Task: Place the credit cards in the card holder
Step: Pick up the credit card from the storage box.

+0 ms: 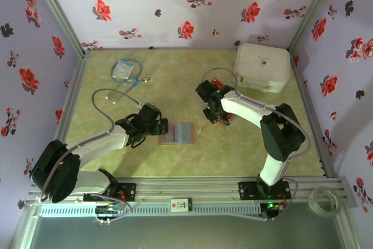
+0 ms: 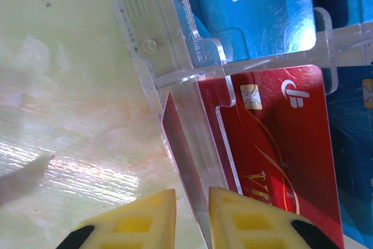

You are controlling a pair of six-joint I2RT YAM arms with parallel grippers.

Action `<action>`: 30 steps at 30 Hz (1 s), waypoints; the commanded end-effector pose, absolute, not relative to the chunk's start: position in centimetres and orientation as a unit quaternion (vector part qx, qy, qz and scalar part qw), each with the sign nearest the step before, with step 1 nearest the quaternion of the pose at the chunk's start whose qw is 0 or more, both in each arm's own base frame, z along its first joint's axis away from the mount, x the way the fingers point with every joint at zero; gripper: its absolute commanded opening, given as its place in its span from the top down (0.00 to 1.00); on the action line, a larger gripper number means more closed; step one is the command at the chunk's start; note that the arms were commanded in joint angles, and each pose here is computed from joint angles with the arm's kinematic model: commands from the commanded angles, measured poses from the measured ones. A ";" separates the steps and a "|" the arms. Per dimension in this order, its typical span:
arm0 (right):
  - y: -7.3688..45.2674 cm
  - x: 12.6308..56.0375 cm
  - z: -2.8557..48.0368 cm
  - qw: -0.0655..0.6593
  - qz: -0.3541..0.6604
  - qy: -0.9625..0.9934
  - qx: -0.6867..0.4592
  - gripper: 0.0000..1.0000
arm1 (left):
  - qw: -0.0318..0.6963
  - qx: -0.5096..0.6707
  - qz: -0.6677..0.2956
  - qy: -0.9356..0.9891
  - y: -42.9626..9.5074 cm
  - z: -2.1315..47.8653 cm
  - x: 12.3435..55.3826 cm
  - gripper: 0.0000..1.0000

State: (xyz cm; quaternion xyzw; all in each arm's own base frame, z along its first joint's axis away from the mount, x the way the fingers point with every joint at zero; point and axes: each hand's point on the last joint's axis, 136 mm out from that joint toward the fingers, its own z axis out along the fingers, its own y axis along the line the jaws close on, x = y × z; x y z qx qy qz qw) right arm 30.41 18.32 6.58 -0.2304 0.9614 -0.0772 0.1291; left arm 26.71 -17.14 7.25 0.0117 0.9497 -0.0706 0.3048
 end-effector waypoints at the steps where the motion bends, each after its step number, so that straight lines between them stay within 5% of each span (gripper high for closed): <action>1: 18.1 30.9 7.0 0.132 -0.090 0.959 -0.235 0.80 | 0.313 0.017 -0.056 0.948 -16.5 7.0 26.9 0.00; 15: 17.7 30.7 6.9 0.128 -0.099 0.958 -0.239 0.82 | 0.312 0.018 -0.056 0.948 -16.5 6.7 26.9 0.00; 30: 17.6 30.5 6.9 0.124 -0.100 0.955 -0.248 0.98 | 0.311 0.017 -0.057 0.948 -16.6 6.7 26.9 0.00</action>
